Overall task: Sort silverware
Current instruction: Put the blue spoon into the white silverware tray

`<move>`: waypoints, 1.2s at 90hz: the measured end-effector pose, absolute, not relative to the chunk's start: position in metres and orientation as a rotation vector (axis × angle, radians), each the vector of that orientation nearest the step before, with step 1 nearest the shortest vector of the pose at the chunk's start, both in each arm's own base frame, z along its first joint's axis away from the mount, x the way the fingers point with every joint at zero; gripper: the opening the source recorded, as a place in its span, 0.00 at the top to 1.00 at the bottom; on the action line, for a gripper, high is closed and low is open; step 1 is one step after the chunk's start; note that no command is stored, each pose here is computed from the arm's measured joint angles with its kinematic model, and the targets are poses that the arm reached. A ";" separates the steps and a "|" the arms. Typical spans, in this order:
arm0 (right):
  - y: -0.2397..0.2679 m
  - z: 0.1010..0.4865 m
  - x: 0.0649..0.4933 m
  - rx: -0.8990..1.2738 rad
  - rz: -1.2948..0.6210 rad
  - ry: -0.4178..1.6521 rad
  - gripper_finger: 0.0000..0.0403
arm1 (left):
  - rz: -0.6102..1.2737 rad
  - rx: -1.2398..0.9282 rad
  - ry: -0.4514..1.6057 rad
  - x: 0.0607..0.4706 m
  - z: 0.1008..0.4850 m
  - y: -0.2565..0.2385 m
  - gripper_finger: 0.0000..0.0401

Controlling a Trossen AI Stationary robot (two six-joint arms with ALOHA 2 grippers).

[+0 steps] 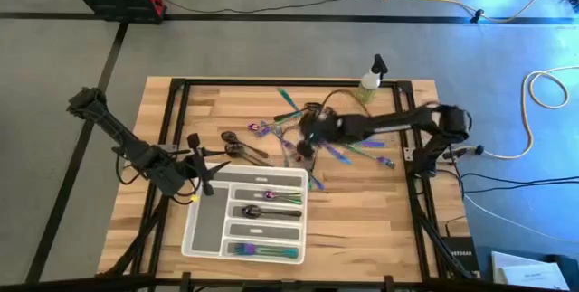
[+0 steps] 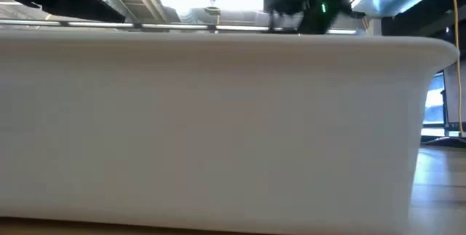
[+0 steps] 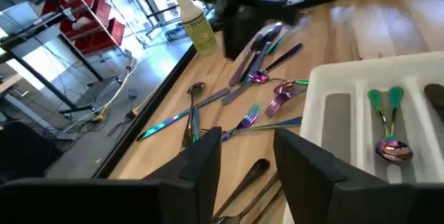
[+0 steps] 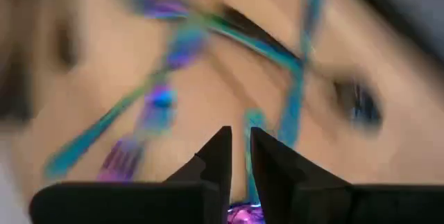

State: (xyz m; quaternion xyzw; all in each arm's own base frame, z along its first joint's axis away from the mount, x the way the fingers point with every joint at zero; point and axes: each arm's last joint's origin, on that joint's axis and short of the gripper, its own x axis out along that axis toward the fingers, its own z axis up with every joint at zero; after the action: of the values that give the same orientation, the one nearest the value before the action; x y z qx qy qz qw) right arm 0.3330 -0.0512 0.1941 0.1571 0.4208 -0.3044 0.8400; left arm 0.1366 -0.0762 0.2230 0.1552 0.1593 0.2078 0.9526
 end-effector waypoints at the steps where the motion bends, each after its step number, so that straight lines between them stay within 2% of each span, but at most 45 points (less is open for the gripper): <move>1: -0.053 0.192 0.331 0.378 -0.661 0.881 0.91 | 0.423 0.316 0.324 0.137 0.223 -0.076 0.70; 10: -0.065 0.178 0.320 0.698 -0.688 0.843 0.91 | 0.440 0.320 0.319 0.136 0.223 -0.076 0.70; 26: -0.071 0.170 0.318 0.843 -0.684 0.791 0.91 | 0.448 0.319 0.315 0.136 0.223 -0.076 0.70; 55: -0.043 0.171 0.324 0.767 -0.661 0.786 0.91 | 0.449 0.314 0.315 0.136 0.223 -0.075 0.70; 76: -0.024 0.166 0.314 0.748 -0.889 0.776 0.91 | 0.449 0.315 0.315 0.136 0.223 -0.075 0.70; 88: -0.010 0.165 0.313 0.742 -0.929 0.755 0.90 | 0.449 0.315 0.315 0.136 0.223 -0.075 0.70; 97: -0.002 0.166 0.313 0.719 -0.949 0.705 0.86 | 0.449 0.313 0.315 0.136 0.223 -0.075 0.70; 108: 0.005 0.165 0.314 0.744 -0.967 0.675 0.73 | 0.449 0.314 0.315 0.136 0.223 -0.075 0.70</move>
State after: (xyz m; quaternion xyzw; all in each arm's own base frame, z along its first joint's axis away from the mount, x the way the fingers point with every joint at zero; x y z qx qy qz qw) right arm 0.3136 0.0050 0.1648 0.3427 0.3109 -0.4452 0.7666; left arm 0.1363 -0.0755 0.2231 0.1542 0.1551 0.2208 0.9505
